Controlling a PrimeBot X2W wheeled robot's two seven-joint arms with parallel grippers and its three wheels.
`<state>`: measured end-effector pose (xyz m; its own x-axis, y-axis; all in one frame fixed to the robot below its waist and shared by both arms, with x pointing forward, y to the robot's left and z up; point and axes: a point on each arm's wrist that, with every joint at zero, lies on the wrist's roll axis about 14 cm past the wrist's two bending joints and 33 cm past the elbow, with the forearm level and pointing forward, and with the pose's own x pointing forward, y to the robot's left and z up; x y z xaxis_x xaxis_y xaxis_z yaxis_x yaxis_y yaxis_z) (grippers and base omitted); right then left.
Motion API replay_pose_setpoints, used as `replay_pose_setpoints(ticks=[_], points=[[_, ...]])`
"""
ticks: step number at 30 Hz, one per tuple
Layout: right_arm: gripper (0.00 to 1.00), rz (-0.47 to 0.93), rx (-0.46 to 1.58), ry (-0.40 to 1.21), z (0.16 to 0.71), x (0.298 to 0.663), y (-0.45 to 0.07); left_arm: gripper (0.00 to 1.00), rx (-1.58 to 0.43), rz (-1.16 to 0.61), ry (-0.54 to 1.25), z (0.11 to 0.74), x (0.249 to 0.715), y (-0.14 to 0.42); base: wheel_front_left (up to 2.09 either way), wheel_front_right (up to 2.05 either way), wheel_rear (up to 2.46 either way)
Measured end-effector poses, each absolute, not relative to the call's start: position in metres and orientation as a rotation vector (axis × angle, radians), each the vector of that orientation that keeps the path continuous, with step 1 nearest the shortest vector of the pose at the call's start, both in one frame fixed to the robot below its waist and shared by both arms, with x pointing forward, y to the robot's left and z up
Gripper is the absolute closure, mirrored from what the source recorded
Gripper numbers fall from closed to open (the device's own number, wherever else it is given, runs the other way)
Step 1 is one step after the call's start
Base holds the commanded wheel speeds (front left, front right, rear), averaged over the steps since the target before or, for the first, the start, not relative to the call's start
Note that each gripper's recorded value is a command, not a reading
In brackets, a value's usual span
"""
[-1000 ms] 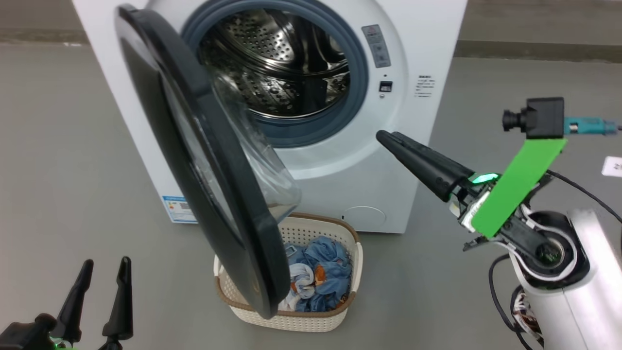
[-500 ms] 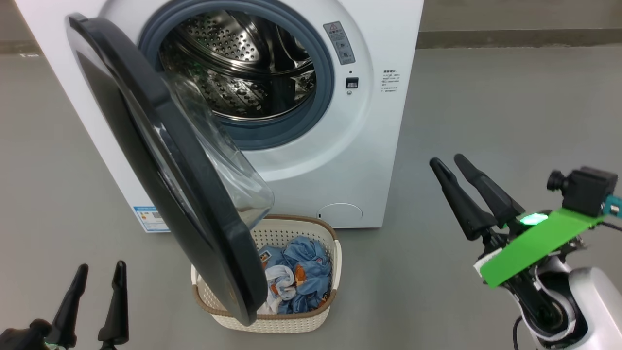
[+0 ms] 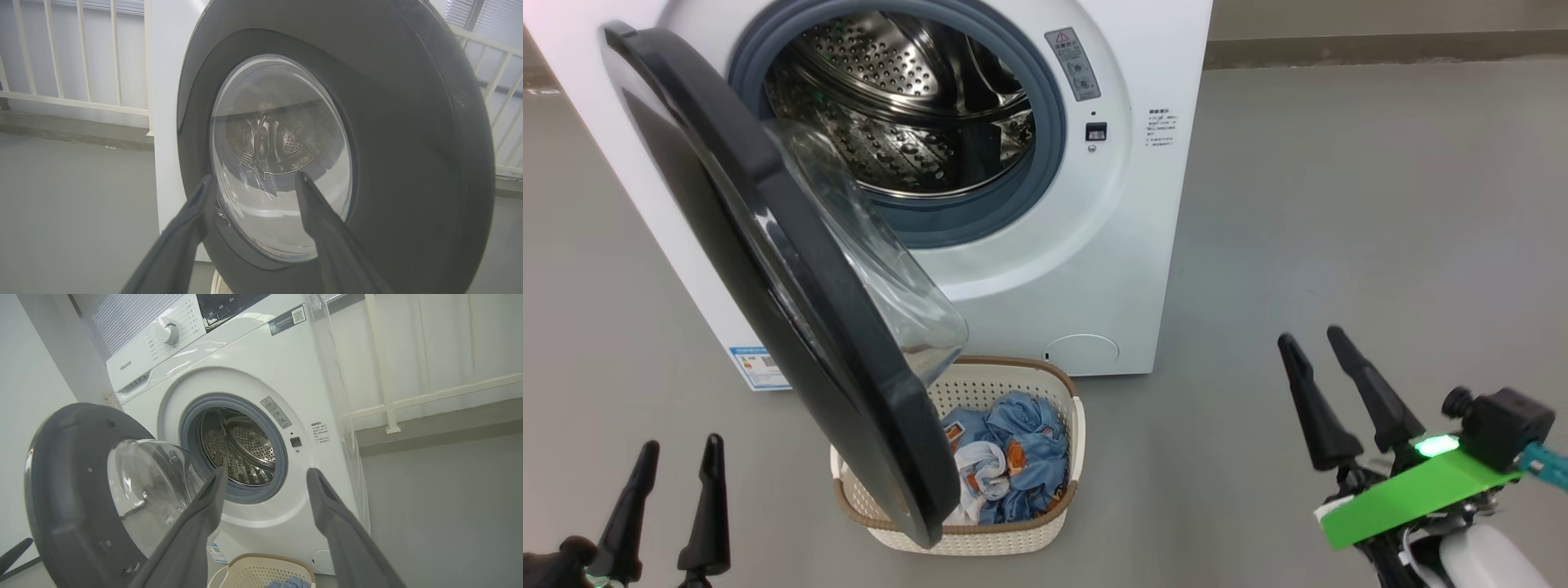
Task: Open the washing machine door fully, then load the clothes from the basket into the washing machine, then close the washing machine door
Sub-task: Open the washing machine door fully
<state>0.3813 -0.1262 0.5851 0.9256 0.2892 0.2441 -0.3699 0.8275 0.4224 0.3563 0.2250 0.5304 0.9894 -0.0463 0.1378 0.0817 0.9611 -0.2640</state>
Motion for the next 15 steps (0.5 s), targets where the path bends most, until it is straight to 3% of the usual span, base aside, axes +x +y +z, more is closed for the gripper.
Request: replay_pose_setpoints(ticks=[9, 15], points=[[0.0, 0.271, 0.318, -0.1, 0.533, 0.382, -0.138, 0.0, -0.272, -0.058, -0.138, 0.533, 0.358, 0.228, 0.0, 0.0, 0.0], [0.0, 0.202, 0.326, -0.098, 0.525, 0.386, -0.149, 0.0, -0.271, -0.05, -0.143, 0.534, 0.358, 0.231, 0.0, 0.0, 0.0]])
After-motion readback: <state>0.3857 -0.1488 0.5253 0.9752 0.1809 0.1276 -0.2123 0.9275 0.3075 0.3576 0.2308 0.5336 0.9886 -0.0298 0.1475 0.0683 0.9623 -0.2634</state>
